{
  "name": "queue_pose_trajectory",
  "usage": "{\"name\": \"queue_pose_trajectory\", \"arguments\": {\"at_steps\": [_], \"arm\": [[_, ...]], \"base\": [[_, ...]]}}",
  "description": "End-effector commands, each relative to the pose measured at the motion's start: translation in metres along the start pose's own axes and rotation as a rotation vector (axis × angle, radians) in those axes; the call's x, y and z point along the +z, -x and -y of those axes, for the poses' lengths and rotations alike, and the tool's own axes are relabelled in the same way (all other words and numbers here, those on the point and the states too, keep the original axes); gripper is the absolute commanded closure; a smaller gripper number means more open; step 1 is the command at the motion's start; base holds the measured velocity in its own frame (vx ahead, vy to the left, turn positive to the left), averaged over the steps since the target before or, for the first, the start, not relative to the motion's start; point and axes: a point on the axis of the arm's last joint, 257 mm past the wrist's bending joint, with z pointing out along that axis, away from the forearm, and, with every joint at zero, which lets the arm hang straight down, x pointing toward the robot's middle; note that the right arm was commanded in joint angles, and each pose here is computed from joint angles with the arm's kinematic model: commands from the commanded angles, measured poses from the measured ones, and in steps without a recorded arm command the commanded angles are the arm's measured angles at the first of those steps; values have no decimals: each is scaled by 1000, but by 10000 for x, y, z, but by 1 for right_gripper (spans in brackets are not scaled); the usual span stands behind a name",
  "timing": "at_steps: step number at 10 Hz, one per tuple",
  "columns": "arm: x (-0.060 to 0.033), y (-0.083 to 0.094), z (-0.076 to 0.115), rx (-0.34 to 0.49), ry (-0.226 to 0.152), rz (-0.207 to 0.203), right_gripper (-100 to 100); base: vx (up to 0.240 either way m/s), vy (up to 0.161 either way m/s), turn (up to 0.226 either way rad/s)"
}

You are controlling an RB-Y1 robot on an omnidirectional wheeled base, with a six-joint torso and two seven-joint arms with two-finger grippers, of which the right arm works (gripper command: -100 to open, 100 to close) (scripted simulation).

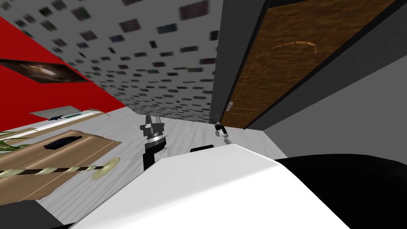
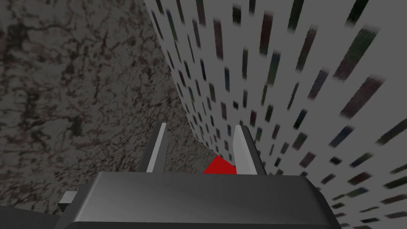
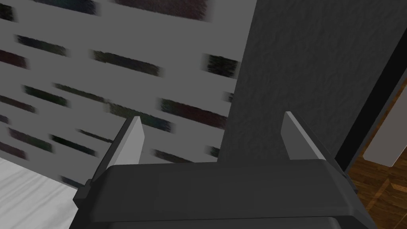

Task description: Pull the door open

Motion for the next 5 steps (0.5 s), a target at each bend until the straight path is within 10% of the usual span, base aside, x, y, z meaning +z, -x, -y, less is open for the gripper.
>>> {"name": "queue_pose_trajectory", "arguments": {"at_steps": [1,5], "arm": [[17,37,0,15,-3,9,-100],[54,142,10,57,-12,35,-100]], "base": [[4,-209,-73],[8,-221,-98]]}}
